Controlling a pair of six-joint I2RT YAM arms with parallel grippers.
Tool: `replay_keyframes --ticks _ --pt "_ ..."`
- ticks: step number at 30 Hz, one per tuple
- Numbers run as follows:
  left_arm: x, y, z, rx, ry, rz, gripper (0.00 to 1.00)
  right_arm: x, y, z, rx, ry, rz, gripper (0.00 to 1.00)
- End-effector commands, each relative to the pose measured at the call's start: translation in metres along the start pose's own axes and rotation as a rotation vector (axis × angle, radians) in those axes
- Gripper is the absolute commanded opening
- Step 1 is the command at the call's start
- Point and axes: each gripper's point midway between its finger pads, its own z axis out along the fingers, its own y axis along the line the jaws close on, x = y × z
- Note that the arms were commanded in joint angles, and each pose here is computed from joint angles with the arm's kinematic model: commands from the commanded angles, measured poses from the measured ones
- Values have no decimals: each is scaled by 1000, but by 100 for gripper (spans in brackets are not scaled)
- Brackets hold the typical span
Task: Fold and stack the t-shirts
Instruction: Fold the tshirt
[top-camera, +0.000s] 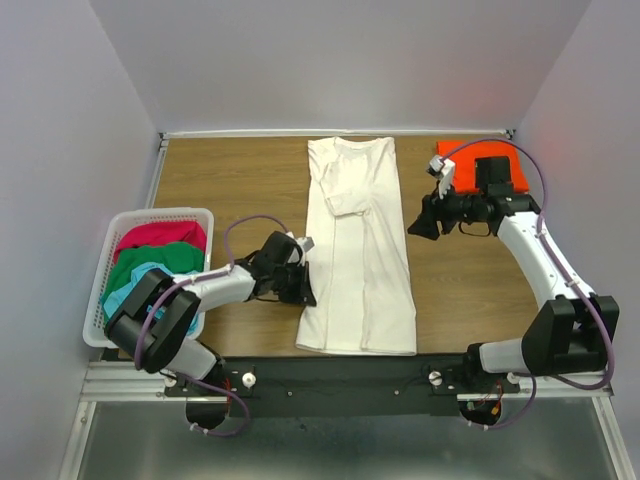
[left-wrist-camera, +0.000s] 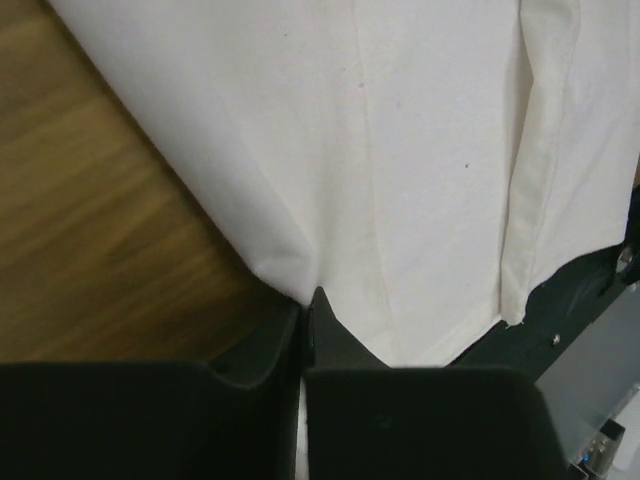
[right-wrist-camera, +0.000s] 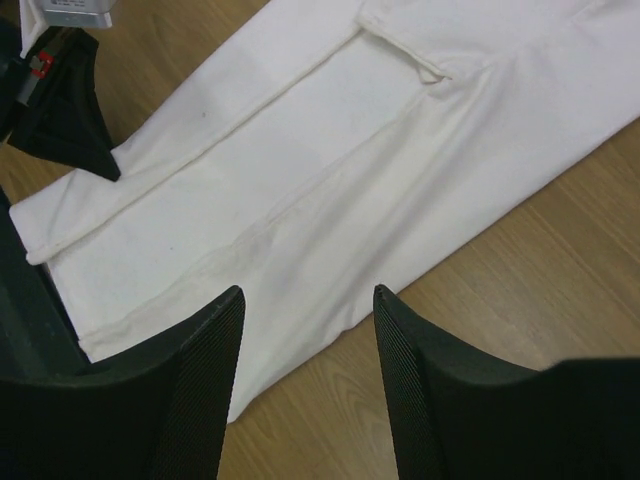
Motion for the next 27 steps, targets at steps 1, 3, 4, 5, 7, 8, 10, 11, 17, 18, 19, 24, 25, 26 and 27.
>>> replay_keyframes --ticks 1,3,4,5,7,8,10,11,17,18,19,24,25,26,27 --pt "33 -19 -7 57 68 -61 13 24 34 -3 -144 29 -40 64" --pt "34 -28 -11 79 56 -64 30 33 47 -1 -211 38 -120 70" --pt "33 -29 -14 82 50 -64 35 38 53 0 -230 47 -142 73" --pt "32 -28 -20 62 31 -71 46 52 62 2 -257 67 -192 95" --pt "22 -26 -28 22 -25 -67 54 66 71 4 -284 80 -245 100" --pt "17 -28 -34 13 -52 -62 56 84 80 7 -312 106 -244 100" --pt "-1 -37 -54 -1 -132 -43 59 98 103 15 -379 162 -311 100" --pt "-8 -41 -61 -5 -163 -25 59 104 112 18 -406 190 -339 100" --pt "-84 -93 -140 56 -530 261 66 130 141 40 -407 294 -543 94" --pt "-93 -97 -149 45 -572 300 69 128 134 44 -369 305 -532 92" --pt "-113 -95 -162 -21 -661 367 74 116 124 53 -314 292 -538 90" --pt "-174 -55 -166 -203 -751 340 93 62 62 74 -58 216 -270 76" --pt "-192 -53 -169 -123 -746 334 87 50 32 71 14 177 -183 71" --pt "-200 -31 -145 -121 -673 287 82 38 11 76 55 164 -69 63" --pt "-207 -23 -135 -100 -644 261 75 36 -3 77 66 154 -2 61"
